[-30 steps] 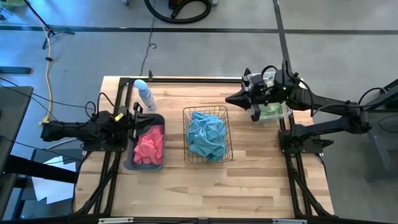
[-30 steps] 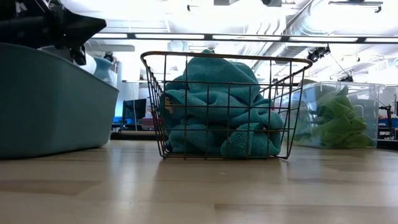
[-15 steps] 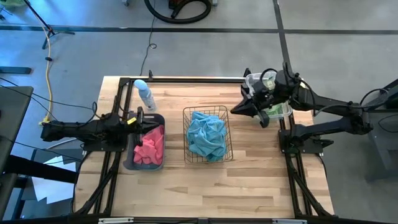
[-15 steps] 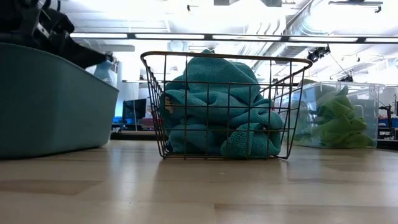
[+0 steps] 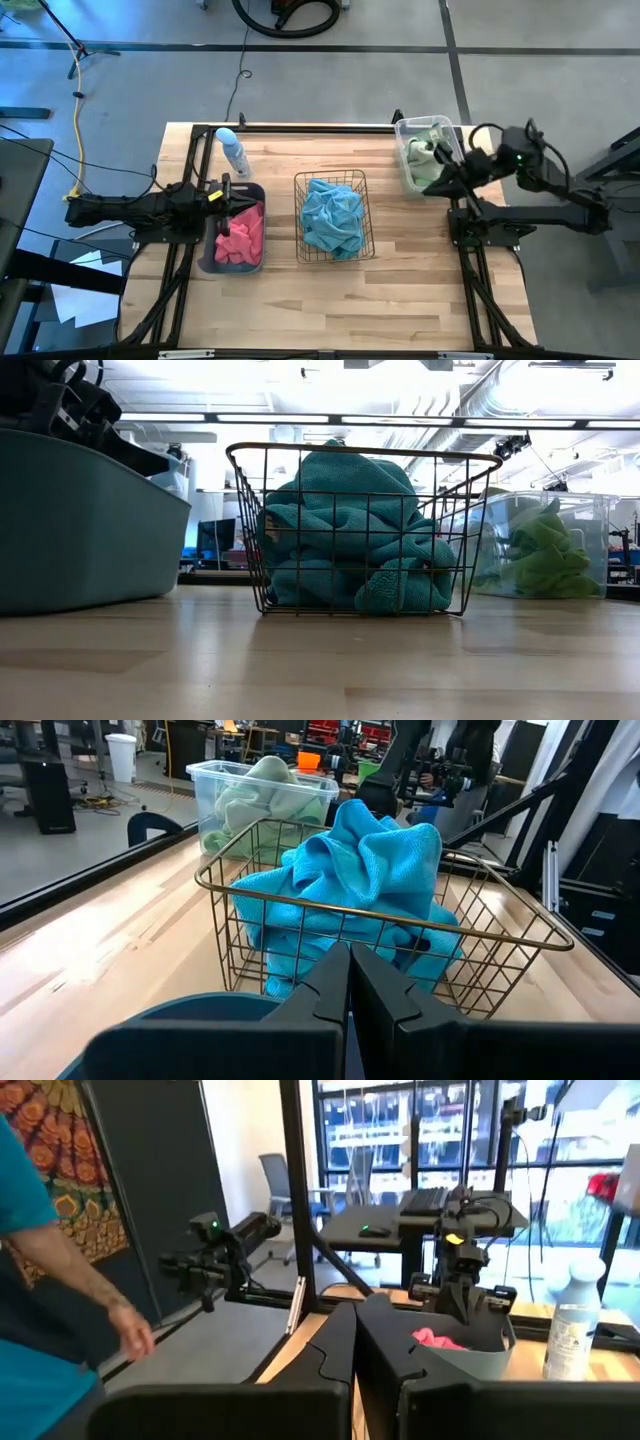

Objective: Sort microfiber towel by color & place in baskets
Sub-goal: Return to Home Position

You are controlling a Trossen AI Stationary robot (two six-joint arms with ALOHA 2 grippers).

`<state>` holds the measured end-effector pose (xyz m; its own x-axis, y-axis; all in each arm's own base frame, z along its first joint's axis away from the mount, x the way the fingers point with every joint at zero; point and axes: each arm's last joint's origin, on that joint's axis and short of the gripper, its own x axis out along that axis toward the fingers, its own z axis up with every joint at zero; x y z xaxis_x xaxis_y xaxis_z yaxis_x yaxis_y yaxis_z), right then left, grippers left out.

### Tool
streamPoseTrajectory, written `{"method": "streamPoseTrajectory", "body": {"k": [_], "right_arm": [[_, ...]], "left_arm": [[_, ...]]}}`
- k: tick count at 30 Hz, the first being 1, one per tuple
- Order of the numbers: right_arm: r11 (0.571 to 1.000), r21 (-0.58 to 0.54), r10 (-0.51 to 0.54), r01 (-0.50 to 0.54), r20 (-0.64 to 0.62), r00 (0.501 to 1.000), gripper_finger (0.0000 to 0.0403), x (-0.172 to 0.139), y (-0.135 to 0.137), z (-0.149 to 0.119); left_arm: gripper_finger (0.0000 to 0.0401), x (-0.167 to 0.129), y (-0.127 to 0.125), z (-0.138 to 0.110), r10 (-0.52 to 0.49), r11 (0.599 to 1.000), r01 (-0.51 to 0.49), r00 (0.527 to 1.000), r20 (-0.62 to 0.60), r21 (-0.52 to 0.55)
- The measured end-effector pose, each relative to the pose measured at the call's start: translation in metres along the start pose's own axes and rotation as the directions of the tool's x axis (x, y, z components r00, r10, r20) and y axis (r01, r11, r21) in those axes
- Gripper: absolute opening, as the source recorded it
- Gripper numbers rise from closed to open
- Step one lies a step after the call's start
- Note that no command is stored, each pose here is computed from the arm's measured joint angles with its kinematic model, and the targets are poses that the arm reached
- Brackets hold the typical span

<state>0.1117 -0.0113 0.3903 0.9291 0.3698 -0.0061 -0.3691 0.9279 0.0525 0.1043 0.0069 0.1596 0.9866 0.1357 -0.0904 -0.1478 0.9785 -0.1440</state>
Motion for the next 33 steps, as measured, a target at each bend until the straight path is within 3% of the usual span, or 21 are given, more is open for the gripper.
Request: {"method": "streamPoseTrajectory", "body": {"k": [16, 28, 33], "right_arm": [[1.0, 0.007, -0.027, 0.027, 0.234, 0.972, 0.0, -0.006, -0.003, -0.111], [0.998, 0.045, -0.062, 0.049, 0.373, 0.926, 0.0, -0.012, -0.001, -0.158], [0.997, 0.079, -0.03, -0.005, 0.43, 0.903, 0.0, -0.014, 0.005, -0.172]], "left_arm": [[0.0, 0.0, 0.0, 0.0, -0.001, 1.0, 0.001, 1.0, 0.001, 0.0], [0.0, 0.0, 0.0, 0.0, -0.001, 1.0, 0.001, 1.0, 0.002, 0.0], [0.0, 0.0, 0.0, 0.0, -0.001, 1.0, 0.001, 1.0, 0.002, 0.0]]}}
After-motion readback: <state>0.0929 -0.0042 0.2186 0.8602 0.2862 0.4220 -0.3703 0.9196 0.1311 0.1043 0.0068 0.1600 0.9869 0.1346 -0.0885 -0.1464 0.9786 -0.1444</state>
